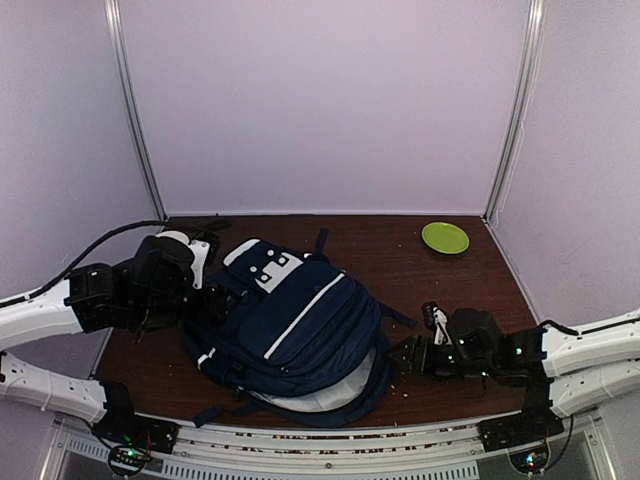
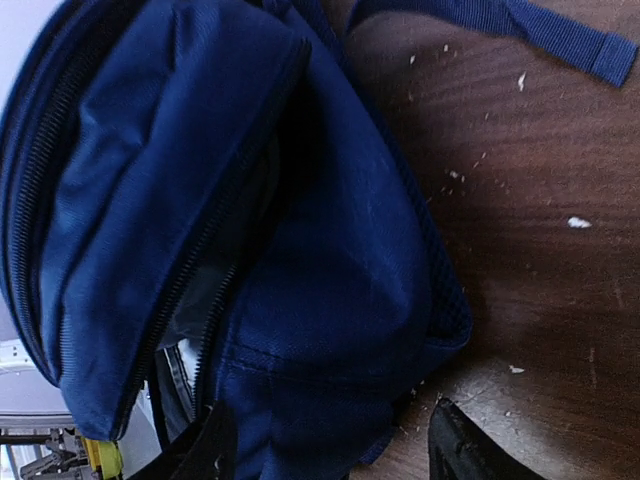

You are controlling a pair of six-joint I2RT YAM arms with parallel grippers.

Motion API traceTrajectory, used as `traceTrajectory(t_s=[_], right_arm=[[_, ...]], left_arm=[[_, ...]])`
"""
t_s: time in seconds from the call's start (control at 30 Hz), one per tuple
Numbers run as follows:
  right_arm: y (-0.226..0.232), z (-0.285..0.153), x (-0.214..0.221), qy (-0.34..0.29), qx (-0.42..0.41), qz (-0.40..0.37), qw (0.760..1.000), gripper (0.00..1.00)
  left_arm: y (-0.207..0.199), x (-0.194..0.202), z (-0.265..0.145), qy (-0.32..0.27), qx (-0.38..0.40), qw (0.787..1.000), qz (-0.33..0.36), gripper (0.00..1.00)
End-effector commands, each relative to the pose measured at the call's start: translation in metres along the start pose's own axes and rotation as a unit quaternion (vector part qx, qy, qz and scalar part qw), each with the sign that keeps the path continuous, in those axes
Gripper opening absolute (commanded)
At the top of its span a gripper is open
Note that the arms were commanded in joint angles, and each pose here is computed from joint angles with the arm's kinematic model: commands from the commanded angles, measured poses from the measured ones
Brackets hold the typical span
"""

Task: Pack the student bag
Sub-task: Adjust the student bag at the center of the board.

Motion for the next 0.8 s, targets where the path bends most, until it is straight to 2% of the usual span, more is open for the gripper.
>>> traceTrajectory(t_s=[0.0, 0.07, 0.13, 0.27, 0.37, 0.57, 0.67, 0.77], right_arm=[[0.01, 0.016, 0.012, 0.059, -0.055, 0.036, 0.996, 0.65], [0.012, 0.022, 0.015, 0.074, -0.073, 0.038, 0.994, 0.63], [0.011, 0.026, 0.018, 0.083, -0.077, 0.041, 0.993, 0.58], [-0.001, 0.027, 0.014, 0.038, -0.048, 0.046, 0.997, 0.29], [-0.008, 0.026, 0.003, -0.011, -0.019, 0.04, 0.999, 0.15], [-0.013, 0.025, -0.011, -0.058, 0.012, 0.033, 0.998, 0.0], [-0.015, 0.025, -0.014, -0.068, 0.015, 0.035, 0.997, 0.0], [-0.016, 0.025, -0.017, -0.082, 0.018, 0.037, 0.996, 0.0]], left_arm=[[0.025, 0.022, 0.01, 0.016, -0.019, 0.995, -0.098, 0.98], [0.035, 0.033, 0.012, 0.021, -0.022, 0.991, -0.128, 0.98], [0.048, 0.048, 0.012, 0.022, -0.04, 0.985, -0.168, 0.98], [0.069, 0.069, 0.011, 0.001, -0.058, 0.972, -0.228, 0.98], [0.08, 0.072, 0.017, -0.012, -0.053, 0.966, -0.254, 0.98], [0.089, 0.062, 0.049, -0.002, -0.044, 0.961, -0.271, 0.97], [0.088, 0.054, 0.063, -0.016, -0.014, 0.961, -0.274, 0.94], [0.084, 0.05, 0.077, -0.023, 0.011, 0.961, -0.277, 0.87]])
Point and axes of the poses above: each gripper's point midway between its finger pads, its own z axis out along the fingers, its own y axis along the line the jaws close on, x = y × z, the point moved 9 cm from there along -z, back along the fingers, and after that the axes turned 5 degrees about z, right-handed, at the moved point
